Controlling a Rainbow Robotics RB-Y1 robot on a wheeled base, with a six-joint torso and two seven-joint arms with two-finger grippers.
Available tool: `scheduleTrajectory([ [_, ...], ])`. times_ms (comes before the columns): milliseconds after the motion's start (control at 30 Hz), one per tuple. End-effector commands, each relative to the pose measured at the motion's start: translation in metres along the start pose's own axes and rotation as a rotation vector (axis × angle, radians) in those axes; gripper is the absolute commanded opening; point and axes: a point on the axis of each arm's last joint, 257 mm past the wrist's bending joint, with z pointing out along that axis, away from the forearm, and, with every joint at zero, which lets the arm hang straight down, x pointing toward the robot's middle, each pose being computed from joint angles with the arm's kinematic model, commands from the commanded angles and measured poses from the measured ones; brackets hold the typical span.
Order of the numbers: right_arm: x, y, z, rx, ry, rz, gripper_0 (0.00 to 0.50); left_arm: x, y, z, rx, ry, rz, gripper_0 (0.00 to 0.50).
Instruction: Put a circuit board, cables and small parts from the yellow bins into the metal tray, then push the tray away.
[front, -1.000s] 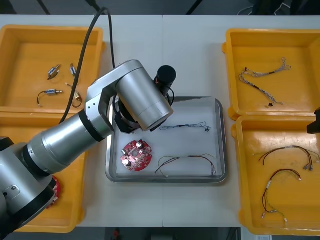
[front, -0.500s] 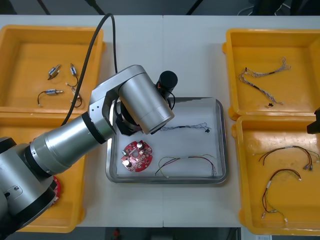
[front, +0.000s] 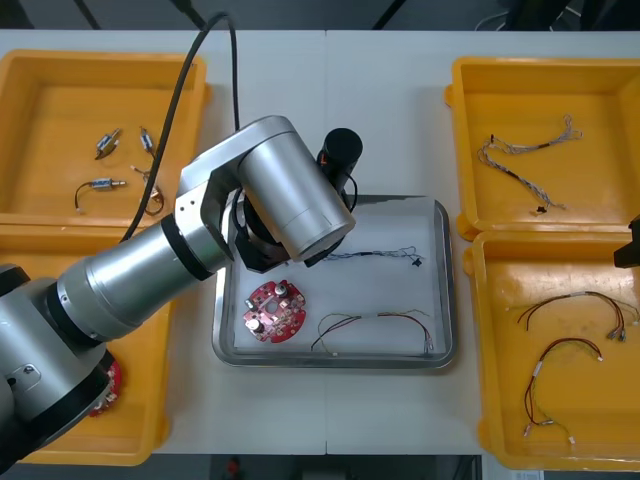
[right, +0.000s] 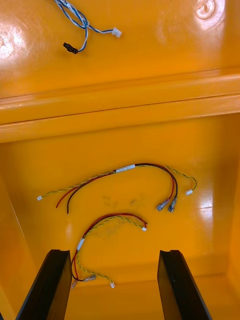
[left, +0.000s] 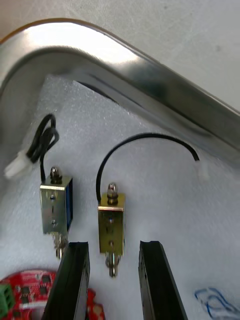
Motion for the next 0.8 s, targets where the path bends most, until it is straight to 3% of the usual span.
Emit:
scheduleTrajectory([
  [33, -0.003, -0.001, -0.007, -0.002, -0.026, 0.028, 0.500, -0.022, -0.015, -0.049, 0.070, -0.008, 0.009, 0.294],
  [133, -0.003, -0.001, -0.007, -0.002, -0.026, 0.028, 0.500, -0.029, -0.007, -0.073, 0.074, 0.009, 0.015, 0.308],
  [300, -0.003, -0.001, -0.007, -0.002, -0.026, 0.028, 0.500, -0.056, -0.010, -0.122, 0.188, 0.028, 0.028, 0.375],
  [400, -0.003, -0.001, -0.007, -0.002, -0.026, 0.028, 0.500, -0.074, -0.005, -0.147, 0.231, 0.030, 0.039, 0.419],
  [500, 0.003, 0.002, -0.002, -0.009, -0.006, 0.017, 0.500, -0.091, 0.004, -0.165, 0.258, 0.022, 0.047, 0.433],
  [667, -0.002, 0.012, -0.007, -0.010, -0.009, -0.041, 0.500, -0.111, 0.030, -0.175, 0.248, 0.018, 0.107, 0.444],
  [800, -0.009, 0.033, -0.010, -0.031, -0.013, -0.114, 0.500, -0.130, 0.066, -0.177, 0.189, 0.017, 0.181, 0.455],
])
